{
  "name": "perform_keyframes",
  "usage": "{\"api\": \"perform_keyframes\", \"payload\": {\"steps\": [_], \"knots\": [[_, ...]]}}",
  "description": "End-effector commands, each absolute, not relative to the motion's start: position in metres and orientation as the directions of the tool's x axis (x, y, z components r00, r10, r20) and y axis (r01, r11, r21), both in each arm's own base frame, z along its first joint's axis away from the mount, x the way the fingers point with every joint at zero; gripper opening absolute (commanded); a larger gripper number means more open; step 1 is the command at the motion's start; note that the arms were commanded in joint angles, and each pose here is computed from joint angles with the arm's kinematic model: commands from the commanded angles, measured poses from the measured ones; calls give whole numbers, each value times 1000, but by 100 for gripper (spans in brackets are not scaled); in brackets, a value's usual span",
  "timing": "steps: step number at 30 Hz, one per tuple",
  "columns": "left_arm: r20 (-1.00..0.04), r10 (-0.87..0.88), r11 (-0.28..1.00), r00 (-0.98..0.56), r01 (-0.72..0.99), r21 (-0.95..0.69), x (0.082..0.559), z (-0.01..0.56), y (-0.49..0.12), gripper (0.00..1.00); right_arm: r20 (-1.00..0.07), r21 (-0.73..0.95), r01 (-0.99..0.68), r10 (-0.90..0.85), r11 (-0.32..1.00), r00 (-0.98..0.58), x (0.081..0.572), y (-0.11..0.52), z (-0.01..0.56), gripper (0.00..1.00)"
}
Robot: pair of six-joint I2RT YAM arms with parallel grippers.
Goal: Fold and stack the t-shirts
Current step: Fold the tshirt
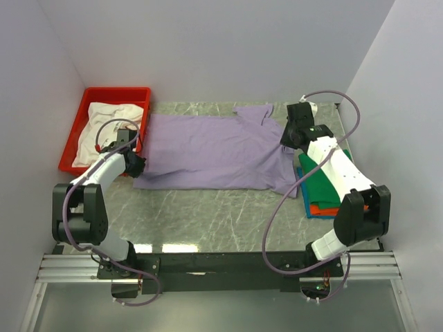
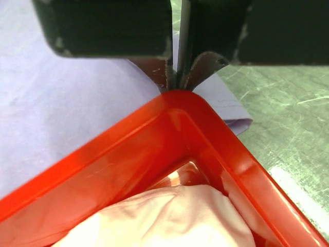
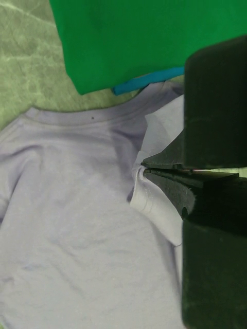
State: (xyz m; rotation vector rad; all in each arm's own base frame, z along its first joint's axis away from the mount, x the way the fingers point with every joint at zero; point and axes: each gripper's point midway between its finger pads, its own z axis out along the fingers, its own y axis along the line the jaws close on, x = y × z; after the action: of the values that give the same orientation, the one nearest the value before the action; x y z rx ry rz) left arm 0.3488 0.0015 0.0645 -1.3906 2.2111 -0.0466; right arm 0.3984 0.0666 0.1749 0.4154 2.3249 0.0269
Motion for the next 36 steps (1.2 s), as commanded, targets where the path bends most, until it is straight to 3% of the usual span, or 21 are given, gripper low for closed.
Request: {"api": "perform_keyframes", "payload": {"steps": [1,10,21,32,34,36], "knots": [[-456,-856,446,-243,-793,-415,370,98,9,8,-743,167,300,320,939,-588,397,57,200,0],[-454,-862,443,-223,-768,-463,369,112,6,7,-747,156,319,323,935,-582,388,49,200,0],[-450,-863,433,-230,-796,-423,379,98,9,8,-735,163,293,314,942,-600,418,60,198,0],[-458,-860,432,-227,-802,-412,384,86,11,41,-694,124,311,306,942,-651,455,58,168,0],[-457,-859,433,-230,-802,-411,385,85,11,45,-686,111,317,303,942,-661,459,57,163,3],[-463,-854,445,-237,-794,-414,387,87,11,52,-680,95,324,299,941,-669,460,55,162,16]]}}
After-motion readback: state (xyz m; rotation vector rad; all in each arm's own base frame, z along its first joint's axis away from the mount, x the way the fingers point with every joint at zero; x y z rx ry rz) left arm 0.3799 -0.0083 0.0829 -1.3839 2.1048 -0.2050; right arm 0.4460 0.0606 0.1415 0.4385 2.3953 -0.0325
